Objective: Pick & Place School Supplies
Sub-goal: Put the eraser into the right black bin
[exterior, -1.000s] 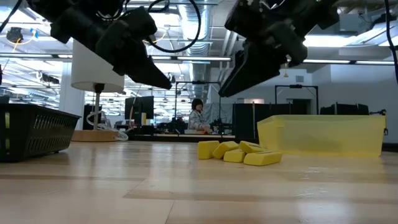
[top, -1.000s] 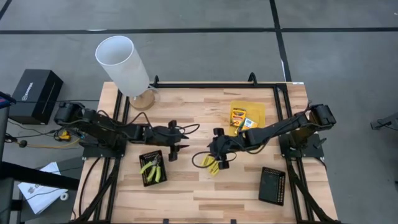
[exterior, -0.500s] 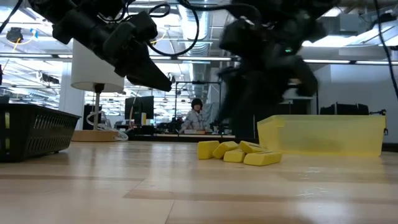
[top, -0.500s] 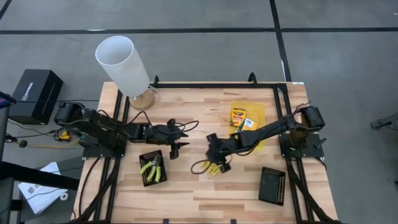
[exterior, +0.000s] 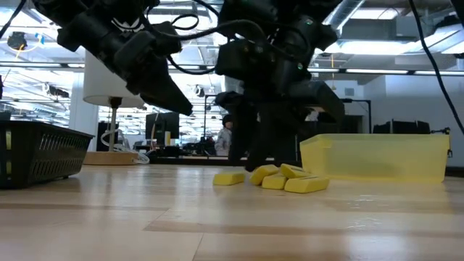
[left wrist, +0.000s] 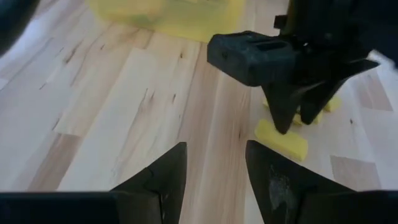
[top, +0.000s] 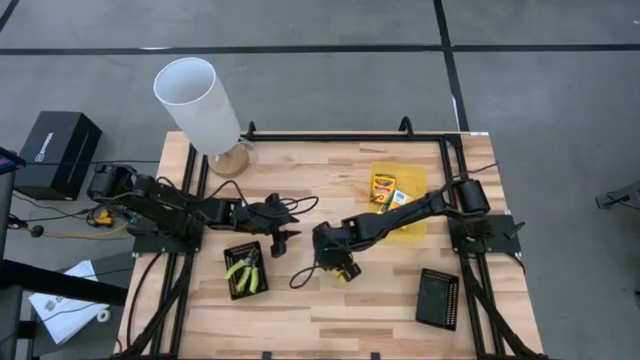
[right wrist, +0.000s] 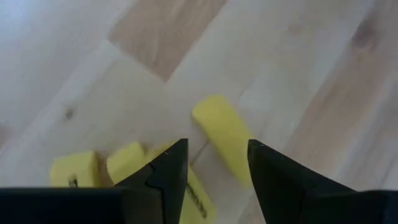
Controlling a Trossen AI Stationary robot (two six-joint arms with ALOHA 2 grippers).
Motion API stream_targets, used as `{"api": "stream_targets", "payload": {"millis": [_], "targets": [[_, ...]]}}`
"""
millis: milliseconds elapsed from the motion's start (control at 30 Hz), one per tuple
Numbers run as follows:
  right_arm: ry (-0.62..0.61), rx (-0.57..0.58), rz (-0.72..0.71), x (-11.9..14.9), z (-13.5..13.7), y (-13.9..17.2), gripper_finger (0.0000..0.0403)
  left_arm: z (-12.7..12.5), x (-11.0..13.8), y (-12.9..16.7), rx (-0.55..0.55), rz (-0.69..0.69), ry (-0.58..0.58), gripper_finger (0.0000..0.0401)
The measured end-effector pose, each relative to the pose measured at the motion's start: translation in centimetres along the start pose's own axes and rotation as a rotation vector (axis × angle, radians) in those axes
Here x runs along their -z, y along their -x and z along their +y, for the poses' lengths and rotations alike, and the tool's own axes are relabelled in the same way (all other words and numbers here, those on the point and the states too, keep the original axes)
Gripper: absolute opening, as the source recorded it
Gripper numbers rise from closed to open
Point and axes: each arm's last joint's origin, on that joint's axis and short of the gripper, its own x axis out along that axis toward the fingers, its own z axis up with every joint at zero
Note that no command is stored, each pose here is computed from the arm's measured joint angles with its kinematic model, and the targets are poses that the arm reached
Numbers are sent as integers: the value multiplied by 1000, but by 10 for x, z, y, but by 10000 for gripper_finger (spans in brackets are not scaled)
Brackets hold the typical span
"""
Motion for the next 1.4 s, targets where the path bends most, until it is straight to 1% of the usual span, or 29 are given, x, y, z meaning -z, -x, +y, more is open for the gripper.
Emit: {"api": "stream_targets", "payload": {"millis": [200, 333, 600, 700, 867, 1033, 1267, 1400], "targets": [[-37, -41, 8, 5, -4, -3, 146, 1, 5, 0, -3, 19, -12, 159], [-46, -39, 11, 7, -9, -2, 143, 2, 11, 0, -6, 36, -17, 159], [-57, -35, 16, -7, -22, 15, 155, 3, 16, -1, -8, 46, -21, 159], [-79, -57, 57, -9, -20, 20, 159, 3, 16, 0, -8, 47, -21, 159], [-125, -115, 162, -4, -3, 20, 159, 3, 16, -1, -8, 47, -22, 159], [-117, -124, 163, -4, 8, 15, 157, 3, 15, -1, -8, 44, -41, 159], [-127, -111, 139, -5, 3, 15, 161, 3, 15, -1, -7, 41, -40, 159], [-138, -137, 126, -4, 1, 15, 160, 3, 15, -1, -7, 41, -39, 159]]}}
